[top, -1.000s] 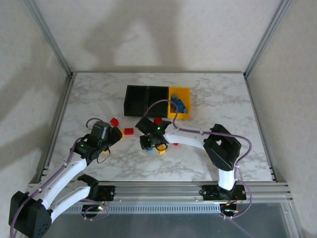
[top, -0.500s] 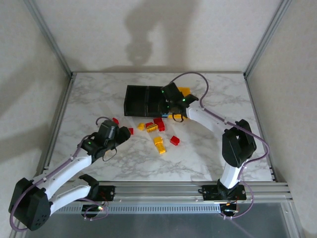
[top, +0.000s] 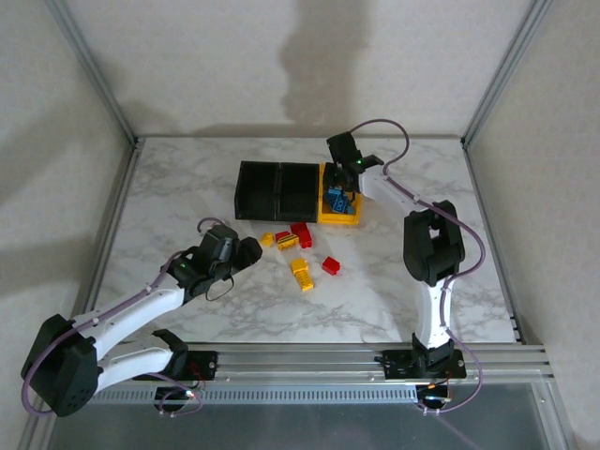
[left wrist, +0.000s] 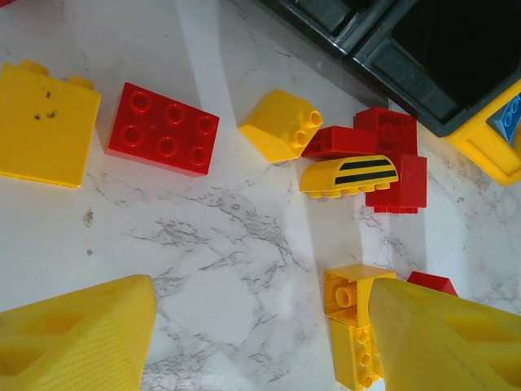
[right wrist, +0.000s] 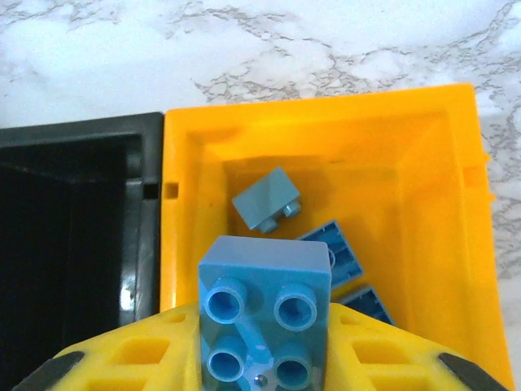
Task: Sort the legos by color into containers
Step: Place the lego in the container.
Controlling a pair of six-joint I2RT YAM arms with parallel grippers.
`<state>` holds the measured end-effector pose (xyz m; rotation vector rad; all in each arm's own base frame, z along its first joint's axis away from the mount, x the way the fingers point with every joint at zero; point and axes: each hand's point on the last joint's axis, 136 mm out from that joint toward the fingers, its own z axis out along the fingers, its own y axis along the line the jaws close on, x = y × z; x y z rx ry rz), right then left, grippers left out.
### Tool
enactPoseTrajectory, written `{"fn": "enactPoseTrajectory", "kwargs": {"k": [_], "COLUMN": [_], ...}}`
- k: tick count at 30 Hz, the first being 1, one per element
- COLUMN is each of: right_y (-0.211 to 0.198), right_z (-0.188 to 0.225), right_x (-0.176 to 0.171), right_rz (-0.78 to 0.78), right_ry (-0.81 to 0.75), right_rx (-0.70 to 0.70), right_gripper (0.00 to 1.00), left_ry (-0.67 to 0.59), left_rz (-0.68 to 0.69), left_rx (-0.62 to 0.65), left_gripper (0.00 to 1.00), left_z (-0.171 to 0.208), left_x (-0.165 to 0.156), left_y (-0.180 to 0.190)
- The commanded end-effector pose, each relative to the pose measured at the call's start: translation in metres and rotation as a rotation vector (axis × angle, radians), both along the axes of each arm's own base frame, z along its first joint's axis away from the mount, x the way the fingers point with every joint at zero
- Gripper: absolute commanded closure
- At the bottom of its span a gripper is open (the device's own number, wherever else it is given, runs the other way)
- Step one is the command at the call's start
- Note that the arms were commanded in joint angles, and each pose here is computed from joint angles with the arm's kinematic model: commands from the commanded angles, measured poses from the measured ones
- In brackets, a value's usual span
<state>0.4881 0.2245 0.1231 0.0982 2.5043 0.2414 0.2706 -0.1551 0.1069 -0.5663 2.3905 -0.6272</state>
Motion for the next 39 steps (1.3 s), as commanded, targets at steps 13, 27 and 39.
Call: {"fn": "enactPoseTrajectory", "kwargs": {"k": [13, 27, 39], "right_y": [0.004, 0.001, 0.008], "right_z": [-0.017, 0.033, 0.074], "right_x": [0.027, 0.021, -0.060], "right_rz": [-0.009, 0.000, 0.125], "right_ry": [0.014, -0.069, -0.145], "right_rx": [0.020, 0.045, 0.114], "right_gripper": [0.62, 0.53, 0.44], "left_ry": [-0.014, -0.020, 0.008], "left_rz": [0.010, 0.068, 0.113], "left_rx": [-0.012, 0.062, 0.122], "left_gripper": [0.30, 0.29, 0.23], "left_z": [0.006, 0.013, 0.011], "left_x": [0.004, 0.011, 0.030], "left_y": [-0.006, 0.013, 0.036]}}
